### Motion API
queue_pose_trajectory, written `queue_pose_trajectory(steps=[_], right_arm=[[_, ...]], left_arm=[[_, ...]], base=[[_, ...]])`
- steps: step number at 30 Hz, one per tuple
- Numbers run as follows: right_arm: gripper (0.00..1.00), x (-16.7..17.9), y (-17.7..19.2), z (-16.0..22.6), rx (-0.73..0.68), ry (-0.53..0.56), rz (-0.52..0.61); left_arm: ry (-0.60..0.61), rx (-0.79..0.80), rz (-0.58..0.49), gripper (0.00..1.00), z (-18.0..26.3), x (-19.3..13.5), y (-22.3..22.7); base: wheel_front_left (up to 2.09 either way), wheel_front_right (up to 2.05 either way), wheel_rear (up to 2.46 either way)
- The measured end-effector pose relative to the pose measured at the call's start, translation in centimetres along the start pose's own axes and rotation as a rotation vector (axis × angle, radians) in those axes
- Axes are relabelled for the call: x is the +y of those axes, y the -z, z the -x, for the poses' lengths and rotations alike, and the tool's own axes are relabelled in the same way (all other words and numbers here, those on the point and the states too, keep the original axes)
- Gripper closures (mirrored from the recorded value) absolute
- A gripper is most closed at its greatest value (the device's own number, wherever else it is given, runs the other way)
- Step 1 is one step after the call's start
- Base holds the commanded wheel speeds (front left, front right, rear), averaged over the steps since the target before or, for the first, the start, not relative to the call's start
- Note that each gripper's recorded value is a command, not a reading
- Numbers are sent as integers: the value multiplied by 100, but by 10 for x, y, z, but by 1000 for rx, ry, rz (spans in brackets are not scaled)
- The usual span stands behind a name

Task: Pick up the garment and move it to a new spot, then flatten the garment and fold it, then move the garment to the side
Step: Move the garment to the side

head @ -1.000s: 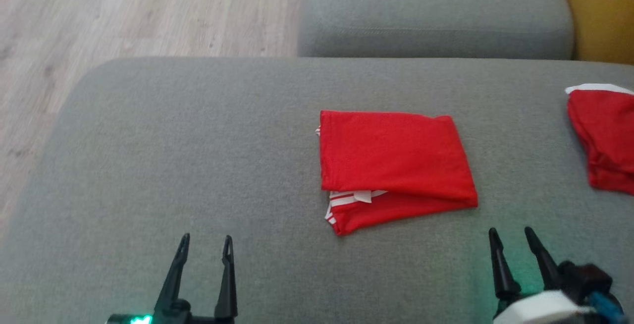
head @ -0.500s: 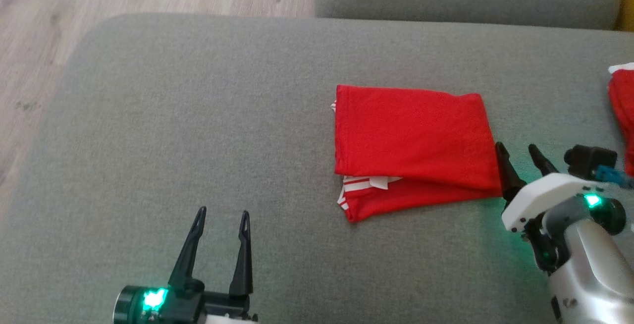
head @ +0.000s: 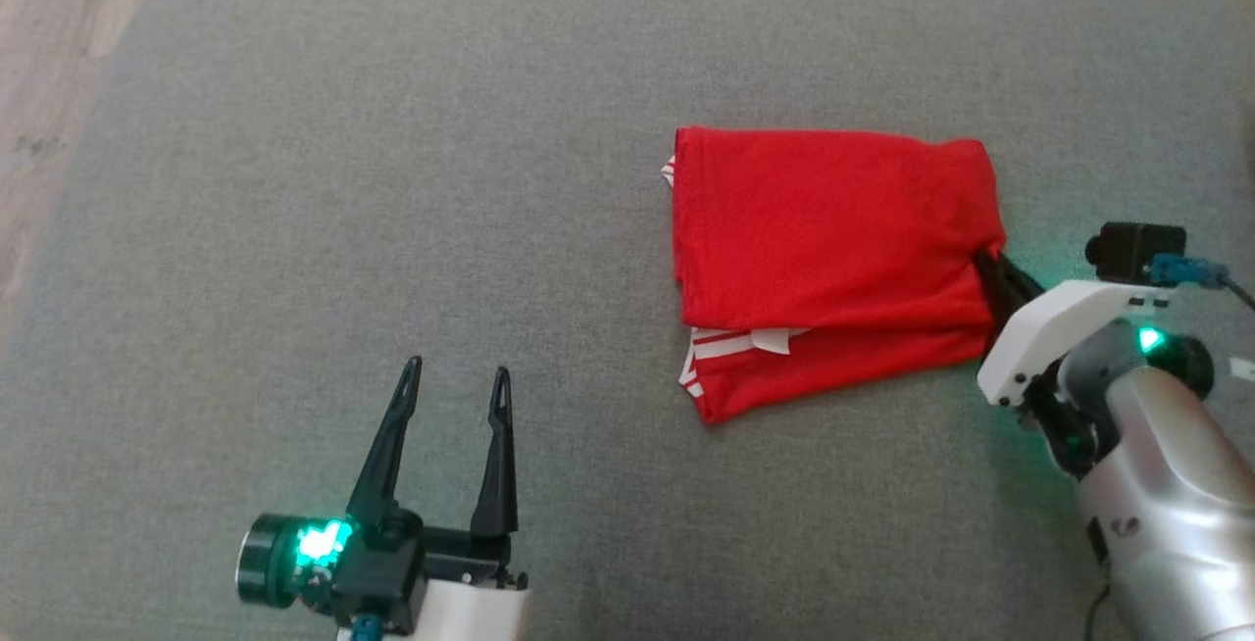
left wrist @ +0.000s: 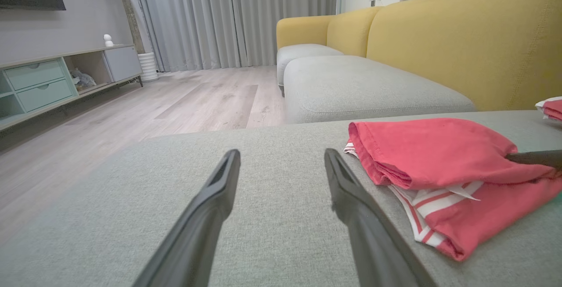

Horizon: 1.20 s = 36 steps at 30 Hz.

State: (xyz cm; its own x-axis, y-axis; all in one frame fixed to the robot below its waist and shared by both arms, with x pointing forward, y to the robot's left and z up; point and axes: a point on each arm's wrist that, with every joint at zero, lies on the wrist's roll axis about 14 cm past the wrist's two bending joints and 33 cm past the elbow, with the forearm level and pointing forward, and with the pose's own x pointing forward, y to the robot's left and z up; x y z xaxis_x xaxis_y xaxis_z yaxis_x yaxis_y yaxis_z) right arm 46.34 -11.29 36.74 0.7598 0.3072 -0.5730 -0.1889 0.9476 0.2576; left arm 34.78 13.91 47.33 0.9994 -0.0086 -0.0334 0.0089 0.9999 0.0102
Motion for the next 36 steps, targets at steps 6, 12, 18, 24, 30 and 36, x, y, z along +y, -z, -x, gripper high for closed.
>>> queue_pose_trajectory(steps=[6, 12, 18, 24, 30, 36], right_arm=[[100, -34, -25, -2, -71, 53, 61], [100, -90, -99, 5, -214, 149, 145], [100, -158, -137, 41, -288, 298, 182], [100, -216, -152, 84, -320, 449, 189], [0, -258, -160, 116, -356, 602, 223], [0, -222, -139, 97, -439, 550, 263]], left_arm=[[27, 15, -8, 0, -15, -8, 7], [94, -3, -5, 0, -46, -27, 8], [194, -29, -2, 0, -76, -59, 10], [259, -43, 2, 0, -100, -78, 17], [293, -34, 20, 0, -114, -92, 29], [290, -48, 80, 0, -114, -88, 17]], base=[[0, 0, 0], [0, 0, 0], [0, 0, 0], [0, 0, 0], [0, 0, 0], [0, 0, 0]])
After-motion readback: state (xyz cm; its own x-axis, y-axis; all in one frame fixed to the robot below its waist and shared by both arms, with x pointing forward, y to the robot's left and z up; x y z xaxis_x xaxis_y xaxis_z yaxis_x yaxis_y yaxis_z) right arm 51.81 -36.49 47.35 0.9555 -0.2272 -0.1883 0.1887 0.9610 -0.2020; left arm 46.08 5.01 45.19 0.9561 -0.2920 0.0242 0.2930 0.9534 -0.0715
